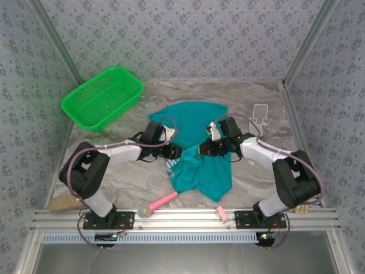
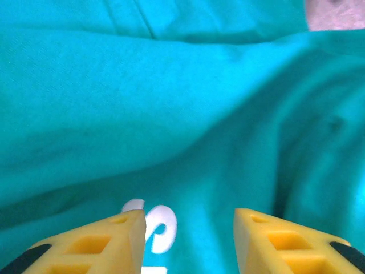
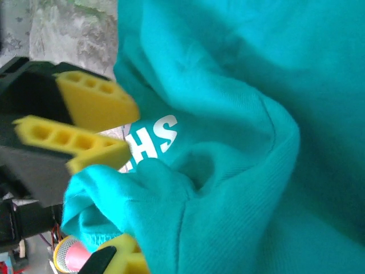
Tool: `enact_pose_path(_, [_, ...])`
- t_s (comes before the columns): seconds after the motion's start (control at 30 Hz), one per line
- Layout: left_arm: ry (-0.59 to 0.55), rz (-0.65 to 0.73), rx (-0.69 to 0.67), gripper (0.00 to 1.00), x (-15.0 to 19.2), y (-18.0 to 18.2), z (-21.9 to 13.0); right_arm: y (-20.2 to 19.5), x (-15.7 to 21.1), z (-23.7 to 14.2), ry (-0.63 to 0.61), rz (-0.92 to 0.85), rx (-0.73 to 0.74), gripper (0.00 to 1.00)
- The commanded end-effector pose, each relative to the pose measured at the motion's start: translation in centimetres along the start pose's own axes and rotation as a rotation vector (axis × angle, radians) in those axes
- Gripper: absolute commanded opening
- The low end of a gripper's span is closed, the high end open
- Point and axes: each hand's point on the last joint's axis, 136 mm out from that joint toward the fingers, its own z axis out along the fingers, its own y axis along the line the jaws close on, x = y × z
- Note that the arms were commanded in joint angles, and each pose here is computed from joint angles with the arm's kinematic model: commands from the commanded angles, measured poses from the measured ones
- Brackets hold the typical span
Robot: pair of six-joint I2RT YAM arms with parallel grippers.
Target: Fold the inside-out t-shirt
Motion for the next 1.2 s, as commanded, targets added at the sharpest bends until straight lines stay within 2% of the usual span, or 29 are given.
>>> enact_pose_path(0.0, [-0.042, -0.017, 0.127, 0.46, -0.7, -2.5, -1.1, 1.7, -1.8, -0.3, -0.027, 0.013, -0.059, 0.0])
enact_pose_path(0.17, [-0.083, -0.094, 0.233, 0.51, -0.4, -3.8, -2.4, 0.2, -2.1, -0.6, -0.057, 0.046, 0.013, 0.02])
enact_pose_path(0.27, [-0.099, -0.124, 0.301, 0.56, -0.8, -5.3, -3.0, 0.2, -2.2, -0.5, -0.07, 0.058, -0.004, 0.02])
enact_pose_path(0.5, [-0.119, -0.12, 0.371, 0.59, -2.1, -8.2, -2.9, -0.7, -2.0, -0.5, -0.103, 0.078, 0.036, 0.04])
enact_pose_path(0.6, [-0.153, -0.134, 0.418, 0.66, -3.1, -9.3, -3.4, -1.1, -2.0, -0.4, -0.12, 0.074, 0.077, 0.04])
enact_pose_path(0.7, [-0.144, -0.152, 0.392, 0.74, -3.2, -9.5, -3.2, -1.2, -2.0, -0.4, -0.13, 0.066, 0.097, 0.04])
enact_pose_path(0.77, [-0.126, -0.155, 0.365, 0.75, -3.1, -9.7, -2.7, -1.3, -2.0, -0.3, -0.138, 0.057, 0.116, 0.04])
enact_pose_path(0.83, [-0.083, -0.172, 0.272, 0.74, -2.4, -8.9, -1.5, -0.9, -1.9, -0.2, -0.134, 0.045, 0.108, 0.04])
enact_pose_path(0.9, [-0.041, -0.161, 0.14, 0.63, -1.4, -7.2, -0.3, -0.1, -1.8, 0.0, -0.128, 0.029, 0.067, 0.04])
enact_pose_path(0.93, [-0.018, -0.145, 0.073, 0.51, -1.0, -6.1, 0.0, 0.5, -1.7, -0.1, -0.126, 0.019, 0.03, 0.05])
enact_pose_path(0.97, [0.0, -0.116, 0.016, 0.24, -0.5, -5.3, 0.2, 1.1, -1.7, -0.2, -0.124, 0.01, -0.008, 0.06])
enact_pose_path(1.0, [0.022, -0.05, -0.05, 0.01, -0.1, -4.5, 0.4, 1.8, -1.7, -0.4, -0.121, 0.0, -0.057, 0.07])
enact_pose_path(1.1, [0.102, 0.091, -0.167, 0.0, 1.9, -2.4, 0.4, 3.2, -1.9, -1.5, -0.088, 0.002, -0.159, 0.1])
enact_pose_path(1.17, [0.124, 0.147, -0.21, 0.0, 2.6, -1.1, 0.3, 2.7, -2.5, -2.7, -0.105, 0.033, -0.149, 0.1])
